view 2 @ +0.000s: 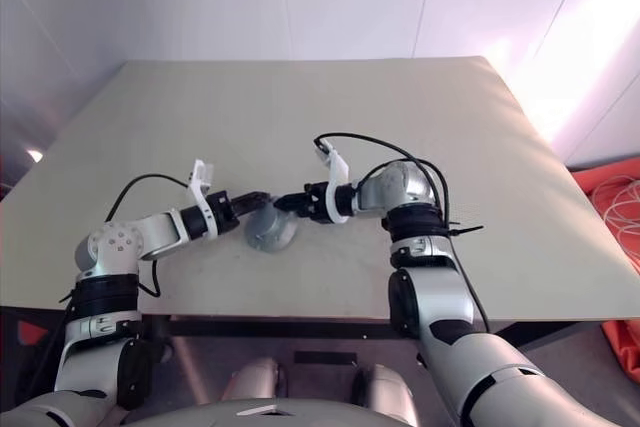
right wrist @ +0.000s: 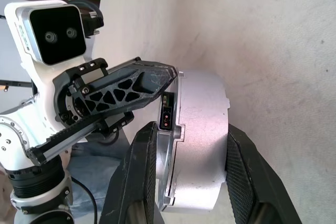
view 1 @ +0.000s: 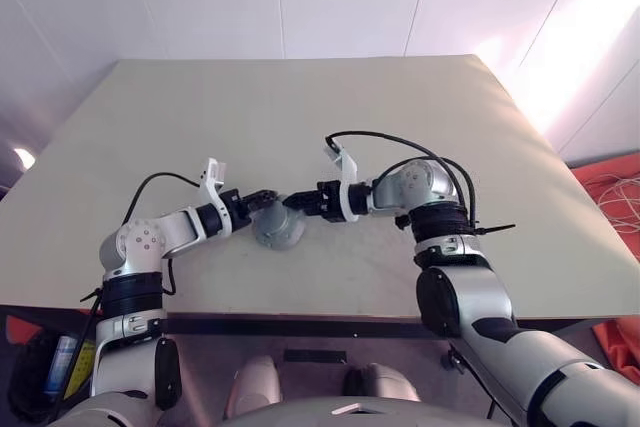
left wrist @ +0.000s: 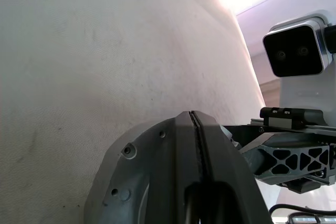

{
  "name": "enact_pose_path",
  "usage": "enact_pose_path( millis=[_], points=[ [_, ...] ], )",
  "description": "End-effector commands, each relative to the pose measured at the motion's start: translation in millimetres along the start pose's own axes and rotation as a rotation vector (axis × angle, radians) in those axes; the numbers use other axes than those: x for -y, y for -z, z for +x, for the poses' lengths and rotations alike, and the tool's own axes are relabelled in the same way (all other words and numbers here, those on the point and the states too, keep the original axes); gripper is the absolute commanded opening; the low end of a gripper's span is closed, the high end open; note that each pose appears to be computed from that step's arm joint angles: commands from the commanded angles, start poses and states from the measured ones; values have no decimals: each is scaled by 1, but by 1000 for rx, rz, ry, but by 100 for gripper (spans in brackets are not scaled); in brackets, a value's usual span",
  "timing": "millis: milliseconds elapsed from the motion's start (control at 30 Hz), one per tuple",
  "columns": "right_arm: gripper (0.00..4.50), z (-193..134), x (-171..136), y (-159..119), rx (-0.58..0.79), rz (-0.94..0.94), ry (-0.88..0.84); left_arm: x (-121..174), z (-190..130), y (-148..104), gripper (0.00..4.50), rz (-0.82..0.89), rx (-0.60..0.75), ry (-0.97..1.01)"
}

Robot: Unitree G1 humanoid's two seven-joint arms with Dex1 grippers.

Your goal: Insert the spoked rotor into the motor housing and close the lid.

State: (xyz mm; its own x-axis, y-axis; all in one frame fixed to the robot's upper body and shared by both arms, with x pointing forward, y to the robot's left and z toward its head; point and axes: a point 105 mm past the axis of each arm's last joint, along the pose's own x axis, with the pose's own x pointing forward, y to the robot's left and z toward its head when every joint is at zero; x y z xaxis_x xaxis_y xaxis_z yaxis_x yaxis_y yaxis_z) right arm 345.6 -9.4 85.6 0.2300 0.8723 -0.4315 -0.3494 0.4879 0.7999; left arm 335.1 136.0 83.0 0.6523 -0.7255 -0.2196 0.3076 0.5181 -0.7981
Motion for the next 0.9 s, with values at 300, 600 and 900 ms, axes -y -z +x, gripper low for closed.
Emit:
enact_pose_path(
  millis=[300,600,900],
  points=[
    [165,-4,2,-12,24,-42,56,5,0,-4,0,12,31,20],
    [165,-11,11,-13,23,-44,93,5,-1,-4,0,14,42,22],
    [165,-14,22,-14,37,-11,144,7,-2,-6,0,17,50,32]
  ],
)
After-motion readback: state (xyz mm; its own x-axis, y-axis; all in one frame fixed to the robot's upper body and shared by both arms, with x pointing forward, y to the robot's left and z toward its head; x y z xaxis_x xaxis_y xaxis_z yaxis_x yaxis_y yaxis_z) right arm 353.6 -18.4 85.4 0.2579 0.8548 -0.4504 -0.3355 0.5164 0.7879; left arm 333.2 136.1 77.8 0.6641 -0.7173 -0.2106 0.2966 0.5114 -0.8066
